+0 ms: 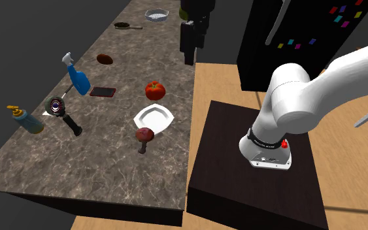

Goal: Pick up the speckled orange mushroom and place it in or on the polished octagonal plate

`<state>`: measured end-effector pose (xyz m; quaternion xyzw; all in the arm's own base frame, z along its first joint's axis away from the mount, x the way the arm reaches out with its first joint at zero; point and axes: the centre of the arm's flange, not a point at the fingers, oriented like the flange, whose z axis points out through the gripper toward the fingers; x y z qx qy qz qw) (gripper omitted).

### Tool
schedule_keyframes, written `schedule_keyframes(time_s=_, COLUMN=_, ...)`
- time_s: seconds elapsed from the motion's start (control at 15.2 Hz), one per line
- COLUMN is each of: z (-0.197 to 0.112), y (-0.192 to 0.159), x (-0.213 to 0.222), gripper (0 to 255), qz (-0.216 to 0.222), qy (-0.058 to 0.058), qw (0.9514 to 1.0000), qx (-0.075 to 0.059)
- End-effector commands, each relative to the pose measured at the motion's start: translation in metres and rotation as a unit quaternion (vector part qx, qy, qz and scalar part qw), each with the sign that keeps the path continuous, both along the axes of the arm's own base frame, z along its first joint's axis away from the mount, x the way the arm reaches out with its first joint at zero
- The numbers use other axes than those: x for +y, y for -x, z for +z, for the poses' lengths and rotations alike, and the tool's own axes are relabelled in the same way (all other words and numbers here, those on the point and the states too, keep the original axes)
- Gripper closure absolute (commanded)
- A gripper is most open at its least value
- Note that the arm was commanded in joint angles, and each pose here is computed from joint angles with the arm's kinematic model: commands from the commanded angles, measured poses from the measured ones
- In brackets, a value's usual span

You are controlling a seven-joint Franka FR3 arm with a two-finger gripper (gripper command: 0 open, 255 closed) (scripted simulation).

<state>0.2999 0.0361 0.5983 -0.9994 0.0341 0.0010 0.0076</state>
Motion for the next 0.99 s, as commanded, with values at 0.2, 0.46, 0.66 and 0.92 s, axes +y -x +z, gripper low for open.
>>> schedule_keyframes(time_s=0.2, z=-0.031, y=-0.023, x=0.01, gripper=0, qz=0.003, qy=0.002, qw=1.0, qx=0.003)
schedule_keyframes(time_s=0.46, z=-0.073, y=-0.054, x=0.024, gripper=0, qz=0.008, qy=0.004, qw=0.9999, qx=0.008)
schedule_keyframes(time_s=0.66, z=-0.105, y=-0.077, x=0.034, gripper=0, qz=0.011, qy=0.005, qw=0.9999, qx=0.011)
schedule_keyframes(time_s=0.92, z=-0.147, y=-0.107, x=0.048, gripper=0, qz=0.015, qy=0.007, qw=0.9997, qx=0.016)
